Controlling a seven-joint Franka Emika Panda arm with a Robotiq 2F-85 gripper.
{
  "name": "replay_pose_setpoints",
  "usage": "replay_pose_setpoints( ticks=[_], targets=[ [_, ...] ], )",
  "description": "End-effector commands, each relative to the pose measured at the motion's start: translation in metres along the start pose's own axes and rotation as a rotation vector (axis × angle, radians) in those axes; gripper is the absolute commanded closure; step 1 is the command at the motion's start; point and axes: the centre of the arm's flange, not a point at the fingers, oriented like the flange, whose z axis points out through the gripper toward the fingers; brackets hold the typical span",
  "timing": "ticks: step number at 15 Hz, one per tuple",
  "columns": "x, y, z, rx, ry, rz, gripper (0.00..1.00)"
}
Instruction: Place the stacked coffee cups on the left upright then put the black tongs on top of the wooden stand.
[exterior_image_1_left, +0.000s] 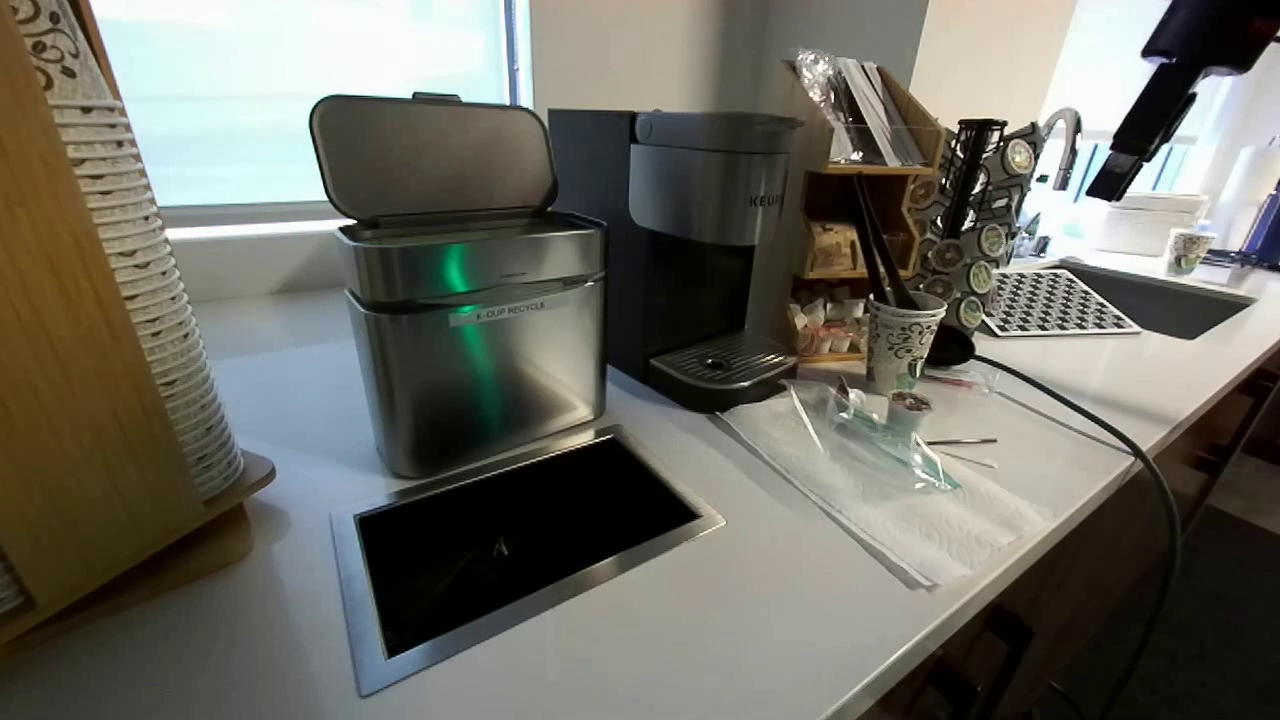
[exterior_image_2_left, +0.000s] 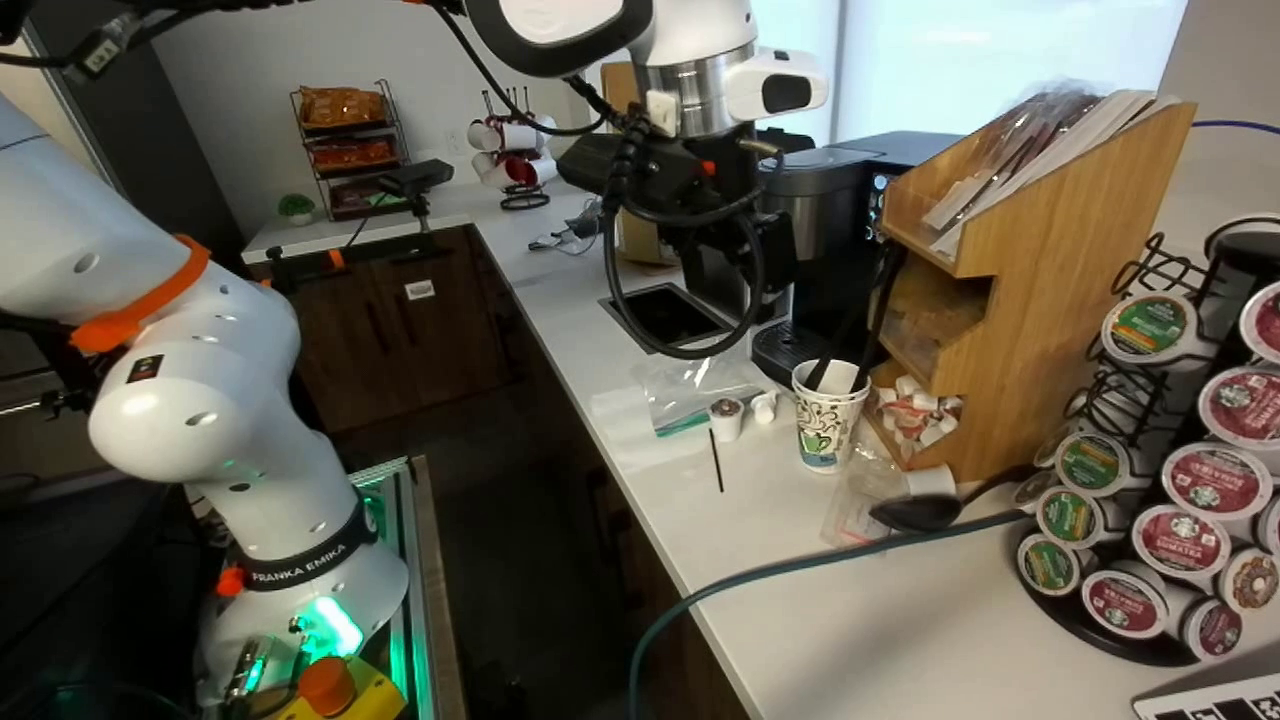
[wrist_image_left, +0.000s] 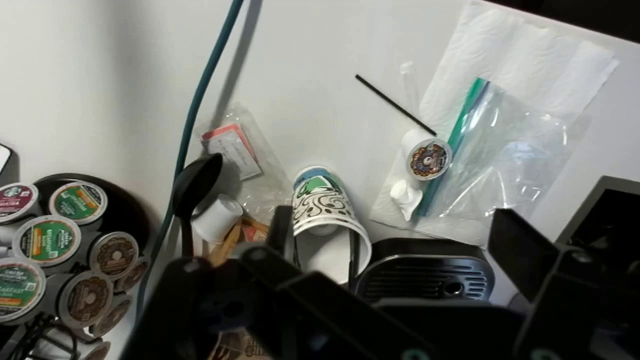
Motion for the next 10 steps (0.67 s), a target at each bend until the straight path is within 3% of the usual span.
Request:
replay_pose_setpoints(
  ticks=[1,2,4,7,10],
  targets=[
    [0.003,0.001,0.004,-0.009,-0.007,-0.005,0.0],
    [0.006,0.001,0.008,-0.013,-0.015,-0.008,0.0],
    [0.008,0.004,0.018,-0.059,0.121,-0.066,0.0],
    [0.014,0.015,0.032,-0.139,0.245,-0.147,0.0],
    [0.013,0.017,0.049,-0.118,0.31,-0.19,0.0]
  ],
)
